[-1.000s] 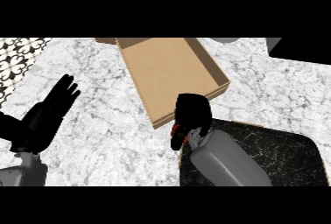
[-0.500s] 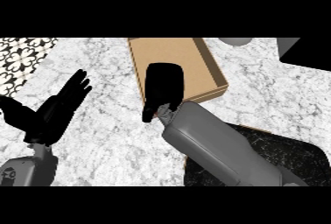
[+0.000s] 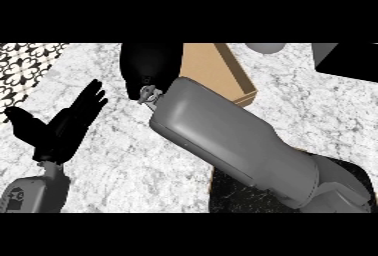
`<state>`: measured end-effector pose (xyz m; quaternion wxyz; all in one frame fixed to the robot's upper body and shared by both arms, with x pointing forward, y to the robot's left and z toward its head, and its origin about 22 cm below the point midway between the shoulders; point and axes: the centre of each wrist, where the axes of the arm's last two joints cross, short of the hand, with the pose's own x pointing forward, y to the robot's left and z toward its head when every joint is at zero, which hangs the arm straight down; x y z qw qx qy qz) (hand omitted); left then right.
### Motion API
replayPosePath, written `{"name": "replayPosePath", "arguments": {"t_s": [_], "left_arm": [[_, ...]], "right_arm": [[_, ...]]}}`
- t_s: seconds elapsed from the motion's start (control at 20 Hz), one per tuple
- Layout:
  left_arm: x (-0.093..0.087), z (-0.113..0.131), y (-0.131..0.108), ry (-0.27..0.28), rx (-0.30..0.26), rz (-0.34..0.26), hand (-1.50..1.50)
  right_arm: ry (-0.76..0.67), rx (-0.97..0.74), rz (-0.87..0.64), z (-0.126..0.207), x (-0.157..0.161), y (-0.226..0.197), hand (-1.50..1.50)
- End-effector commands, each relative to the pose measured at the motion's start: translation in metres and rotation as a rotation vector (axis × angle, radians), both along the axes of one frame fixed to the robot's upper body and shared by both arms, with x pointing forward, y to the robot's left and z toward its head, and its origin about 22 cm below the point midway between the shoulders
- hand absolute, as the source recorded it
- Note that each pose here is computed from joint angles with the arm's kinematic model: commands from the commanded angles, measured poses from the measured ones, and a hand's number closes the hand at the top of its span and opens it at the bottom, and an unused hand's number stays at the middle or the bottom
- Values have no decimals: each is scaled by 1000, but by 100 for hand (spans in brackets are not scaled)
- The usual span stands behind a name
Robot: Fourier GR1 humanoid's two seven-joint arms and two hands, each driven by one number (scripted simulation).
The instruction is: Pick the bell pepper from the tray and place it in the cardboard box
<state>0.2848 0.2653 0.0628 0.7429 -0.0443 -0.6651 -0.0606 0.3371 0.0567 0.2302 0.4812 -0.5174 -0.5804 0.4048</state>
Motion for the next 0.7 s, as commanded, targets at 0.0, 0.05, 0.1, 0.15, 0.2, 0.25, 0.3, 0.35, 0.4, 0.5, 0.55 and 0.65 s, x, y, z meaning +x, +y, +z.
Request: {"name": "replayPosePath", "arguments": {"t_s": [0.0, 0.05, 0.1, 0.15, 0.2, 0.25, 0.3, 0.35, 0.4, 0.5, 0.55, 0.65], "left_arm": [[3, 3, 3, 5, -2, 27, 0], [3, -2, -1, -6, 2, 11, 0], [-3, -3, 3, -9, -10, 19, 0], [-4, -7, 8, 6, -3, 34, 0], [0, -7, 0, 2, 1, 27, 0], [5, 7, 18, -15, 10, 48, 0], [1, -5, 13, 4, 7, 49, 0], [1, -1, 11, 0, -2, 40, 0], [0, -5, 15, -17, -1, 64, 0], [-2, -1, 19, -9, 3, 83, 0], [3, -4, 12, 0, -8, 72, 0], [0, 0, 16, -9, -7, 78, 0]], "right_arm": [[-92, 103, -175, 32, -2, 17, 150], [-110, 93, -191, 37, 0, 19, 150], [-103, 87, -233, 36, 9, 17, 150], [-125, 90, -239, 42, 6, 21, 150], [-132, 119, -249, 48, 6, 22, 150], [-147, 102, -250, 47, 13, 21, 150], [-148, 113, -267, 52, 10, 24, 150], [-125, 116, -282, 50, 16, 21, 150], [-131, 113, -279, 58, 17, 23, 150], [-99, 79, -299, 44, 32, 16, 150], [-83, 53, -303, 45, 31, 18, 150], [-77, 70, -311, 42, 40, 14, 150]]}}
